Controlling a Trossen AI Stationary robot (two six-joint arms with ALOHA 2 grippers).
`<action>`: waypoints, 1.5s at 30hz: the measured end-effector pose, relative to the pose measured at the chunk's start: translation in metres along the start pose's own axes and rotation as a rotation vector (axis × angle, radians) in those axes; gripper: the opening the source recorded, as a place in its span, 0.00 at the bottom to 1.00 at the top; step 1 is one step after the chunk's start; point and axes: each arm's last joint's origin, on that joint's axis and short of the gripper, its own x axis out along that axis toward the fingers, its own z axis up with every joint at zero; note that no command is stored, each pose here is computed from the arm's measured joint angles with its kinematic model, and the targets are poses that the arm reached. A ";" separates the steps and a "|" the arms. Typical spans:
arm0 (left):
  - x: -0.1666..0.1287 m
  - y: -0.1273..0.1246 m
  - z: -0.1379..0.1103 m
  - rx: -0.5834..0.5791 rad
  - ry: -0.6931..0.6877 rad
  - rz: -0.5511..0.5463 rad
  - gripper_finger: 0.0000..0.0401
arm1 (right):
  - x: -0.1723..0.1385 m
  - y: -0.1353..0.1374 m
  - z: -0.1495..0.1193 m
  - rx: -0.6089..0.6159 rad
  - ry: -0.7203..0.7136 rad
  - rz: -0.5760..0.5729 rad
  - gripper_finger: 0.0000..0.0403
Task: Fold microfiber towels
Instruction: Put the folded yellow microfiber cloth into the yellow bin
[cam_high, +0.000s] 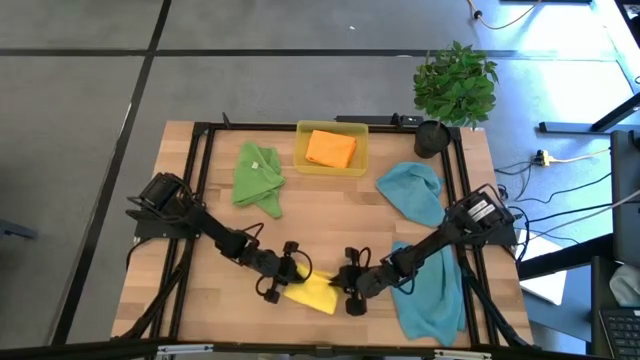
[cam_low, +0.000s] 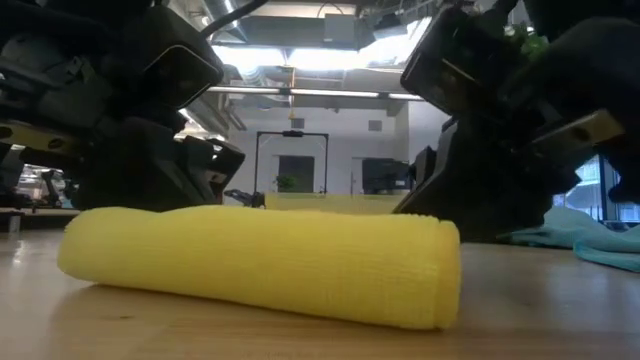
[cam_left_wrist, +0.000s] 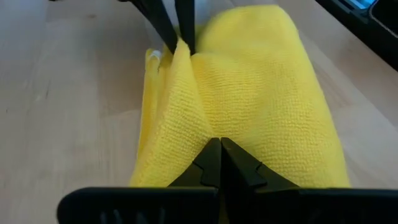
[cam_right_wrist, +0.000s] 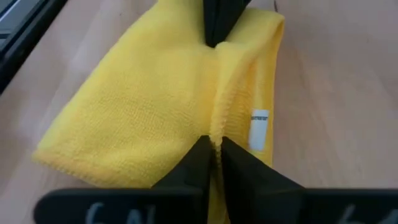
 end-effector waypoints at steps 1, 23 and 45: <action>0.000 0.000 0.000 0.000 0.000 -0.002 0.00 | -0.002 0.000 0.002 -0.003 -0.002 0.000 0.11; 0.000 0.004 0.001 -0.007 -0.003 0.010 0.00 | -0.006 0.020 0.009 0.017 -0.109 0.187 0.35; -0.027 0.003 0.033 0.119 -0.122 0.103 0.11 | 0.017 0.003 -0.014 0.077 0.023 0.184 0.22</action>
